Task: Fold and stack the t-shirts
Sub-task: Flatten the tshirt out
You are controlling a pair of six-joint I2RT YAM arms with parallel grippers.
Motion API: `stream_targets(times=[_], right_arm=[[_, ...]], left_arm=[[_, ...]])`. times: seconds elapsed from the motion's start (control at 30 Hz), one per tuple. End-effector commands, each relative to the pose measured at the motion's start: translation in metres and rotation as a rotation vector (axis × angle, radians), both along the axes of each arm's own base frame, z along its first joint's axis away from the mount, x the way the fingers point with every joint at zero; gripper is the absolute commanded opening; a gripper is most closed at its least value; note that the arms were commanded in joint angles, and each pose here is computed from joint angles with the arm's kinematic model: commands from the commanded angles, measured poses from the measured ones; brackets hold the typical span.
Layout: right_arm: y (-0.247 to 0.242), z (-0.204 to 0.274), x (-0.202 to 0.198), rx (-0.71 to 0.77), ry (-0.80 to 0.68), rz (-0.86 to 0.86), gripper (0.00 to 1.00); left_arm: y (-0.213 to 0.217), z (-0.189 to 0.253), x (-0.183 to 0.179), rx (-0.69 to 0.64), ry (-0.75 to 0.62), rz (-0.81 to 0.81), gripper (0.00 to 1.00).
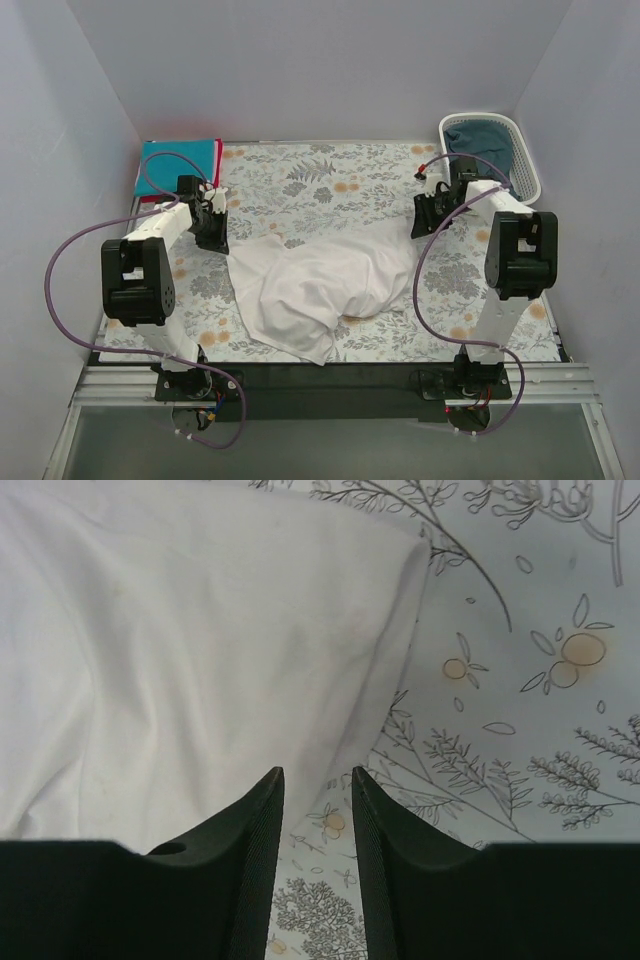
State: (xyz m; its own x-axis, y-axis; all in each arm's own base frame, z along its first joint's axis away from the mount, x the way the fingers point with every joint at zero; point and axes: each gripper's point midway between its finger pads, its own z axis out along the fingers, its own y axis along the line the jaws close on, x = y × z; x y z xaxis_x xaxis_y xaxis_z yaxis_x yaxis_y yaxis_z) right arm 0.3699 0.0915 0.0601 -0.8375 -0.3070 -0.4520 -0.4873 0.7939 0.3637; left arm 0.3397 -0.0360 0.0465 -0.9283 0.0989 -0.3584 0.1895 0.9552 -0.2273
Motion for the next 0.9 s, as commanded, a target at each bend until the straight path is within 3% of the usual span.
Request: stream_targets(times=[0.0,0.27,0.87], right_arm=[[0.005,0.011,0.034,0.059,-0.053,-0.050,0.40],[0.014,0.001,0.061,0.117,-0.032,-0.094,0.40],[0.025,-0.019,0.070,0.152,0.018,-0.101,0.41]], left_arm=[[0.003,0.009,0.005,0.010,-0.031,-0.008,0.00],[0.004,0.007,0.004,0.016,-0.027,-0.006,0.00],[0.004,-0.001,0.004,0.018,-0.010,-0.005,0.00]])
